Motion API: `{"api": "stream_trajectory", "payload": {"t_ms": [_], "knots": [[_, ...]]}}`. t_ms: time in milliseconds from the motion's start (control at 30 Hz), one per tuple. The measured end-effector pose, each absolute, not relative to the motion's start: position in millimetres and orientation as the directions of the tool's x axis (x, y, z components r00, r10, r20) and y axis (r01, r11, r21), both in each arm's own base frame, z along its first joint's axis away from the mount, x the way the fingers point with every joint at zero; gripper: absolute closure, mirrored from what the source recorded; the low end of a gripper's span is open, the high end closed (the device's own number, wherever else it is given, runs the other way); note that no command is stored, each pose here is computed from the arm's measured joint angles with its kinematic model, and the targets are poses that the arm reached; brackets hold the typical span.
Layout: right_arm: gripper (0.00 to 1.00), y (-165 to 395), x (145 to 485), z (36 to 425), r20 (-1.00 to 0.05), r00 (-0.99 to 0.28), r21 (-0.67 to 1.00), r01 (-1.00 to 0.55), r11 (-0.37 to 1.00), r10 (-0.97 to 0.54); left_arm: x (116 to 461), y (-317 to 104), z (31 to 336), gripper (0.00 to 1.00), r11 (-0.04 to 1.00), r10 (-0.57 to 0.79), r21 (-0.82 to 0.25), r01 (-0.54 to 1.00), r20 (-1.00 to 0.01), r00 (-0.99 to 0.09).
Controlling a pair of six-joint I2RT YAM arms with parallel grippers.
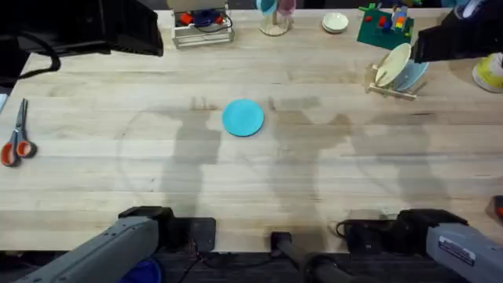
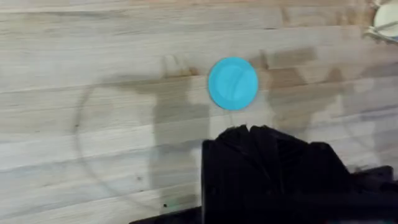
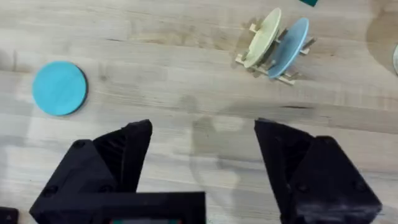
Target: Pick up the plates from the table one by one and place each into a slot on the dish rack.
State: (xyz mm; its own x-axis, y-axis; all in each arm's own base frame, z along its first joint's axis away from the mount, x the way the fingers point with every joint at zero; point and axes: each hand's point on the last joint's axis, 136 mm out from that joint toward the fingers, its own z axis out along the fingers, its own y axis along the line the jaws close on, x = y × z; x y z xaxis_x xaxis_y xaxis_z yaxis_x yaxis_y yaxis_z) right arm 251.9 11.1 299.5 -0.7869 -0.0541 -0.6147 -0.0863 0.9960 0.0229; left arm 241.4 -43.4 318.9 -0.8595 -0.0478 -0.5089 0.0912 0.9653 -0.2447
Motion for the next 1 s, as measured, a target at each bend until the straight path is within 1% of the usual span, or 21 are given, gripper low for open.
{"api": "stream_trajectory", "payload": {"t_ms": [333,367,700,867,1000], "knots": [[0.007,11,253,300,-0.617,-0.785,0.023,-0.086,0.996,-0.054,239,-50,319,0.960,0.955,-0.049,-0.278,0.106,-0.498,-0.866],[0.007,11,253,300,-0.618,-0.785,0.023,-0.086,0.996,-0.054,238,-53,315,0.959,0.949,-0.054,-0.298,0.101,-0.468,-0.882],[0.008,11,253,300,-0.618,-0.785,0.022,-0.086,0.996,-0.054,260,-61,285,0.958,0.932,-0.042,-0.354,0.085,-0.336,-0.941],[0.009,11,253,300,-0.617,-0.785,0.023,-0.086,0.996,-0.054,273,-64,271,0.958,0.926,-0.034,-0.366,0.095,-0.330,-0.943],[0.007,11,253,300,-0.618,-0.785,0.023,-0.086,0.996,-0.054,278,-70,240,0.958,0.911,-0.031,-0.400,0.095,-0.297,-0.954]]}}
